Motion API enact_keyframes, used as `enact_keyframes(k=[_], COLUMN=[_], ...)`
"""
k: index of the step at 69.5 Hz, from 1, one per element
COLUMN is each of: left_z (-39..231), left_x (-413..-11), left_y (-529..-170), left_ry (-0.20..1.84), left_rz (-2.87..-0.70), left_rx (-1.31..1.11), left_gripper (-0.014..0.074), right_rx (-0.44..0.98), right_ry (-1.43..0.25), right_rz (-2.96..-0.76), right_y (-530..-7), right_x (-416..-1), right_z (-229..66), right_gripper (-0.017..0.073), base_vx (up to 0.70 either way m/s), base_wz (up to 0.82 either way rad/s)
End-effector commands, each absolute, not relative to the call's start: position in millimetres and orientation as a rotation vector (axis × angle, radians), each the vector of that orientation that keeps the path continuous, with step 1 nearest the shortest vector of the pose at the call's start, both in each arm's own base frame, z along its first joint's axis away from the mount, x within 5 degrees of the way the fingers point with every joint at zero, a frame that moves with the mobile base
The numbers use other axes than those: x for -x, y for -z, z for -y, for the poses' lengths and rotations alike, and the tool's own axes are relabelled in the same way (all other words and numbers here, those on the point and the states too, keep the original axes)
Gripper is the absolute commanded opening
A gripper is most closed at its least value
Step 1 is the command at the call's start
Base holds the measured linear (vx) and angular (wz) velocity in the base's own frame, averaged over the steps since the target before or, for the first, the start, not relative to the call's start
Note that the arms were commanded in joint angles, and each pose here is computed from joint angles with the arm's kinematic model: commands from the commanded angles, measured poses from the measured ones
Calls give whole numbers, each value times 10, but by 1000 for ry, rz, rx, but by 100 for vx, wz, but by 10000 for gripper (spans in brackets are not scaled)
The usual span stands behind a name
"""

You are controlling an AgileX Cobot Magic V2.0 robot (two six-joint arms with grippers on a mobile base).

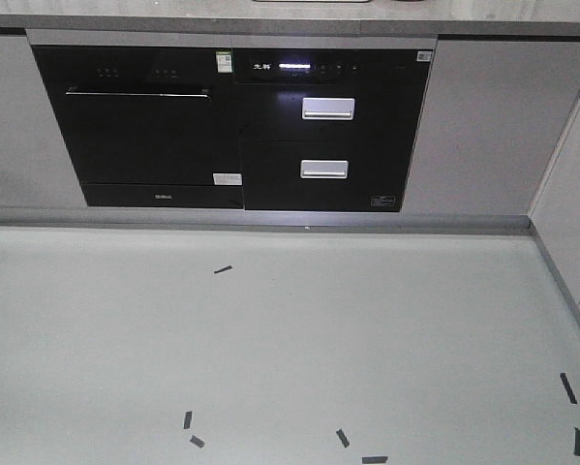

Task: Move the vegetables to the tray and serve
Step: 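Drive the base toward the counter with the pot and tray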

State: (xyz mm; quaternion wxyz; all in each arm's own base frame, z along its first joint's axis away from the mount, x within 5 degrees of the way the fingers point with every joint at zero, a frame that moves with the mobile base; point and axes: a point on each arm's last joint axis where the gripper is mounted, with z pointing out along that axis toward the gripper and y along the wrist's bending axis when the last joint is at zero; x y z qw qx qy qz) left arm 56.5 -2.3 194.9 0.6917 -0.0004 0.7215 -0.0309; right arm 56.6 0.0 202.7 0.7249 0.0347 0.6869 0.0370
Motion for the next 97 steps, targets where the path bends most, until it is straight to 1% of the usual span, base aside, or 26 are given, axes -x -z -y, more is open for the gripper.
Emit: enact_keyframes(k=[1,97], left_z=[26,26], left_x=[-571,-571], left_y=[-1942,-1942], left_ry=[79,79], left_rz=[-1558,-1558], left_rx=[4,4], left_gripper=[-6,-6], right_rx=[-68,-69], right_ry=[-80,-79], right_rz=[-1452,-1453], right_y=[-2045,-2044], right_x=[-563,-563], right_z=[-2,-2], right_gripper=[-3,-3], base_vx=[12,11], base_wz=[3,-3])
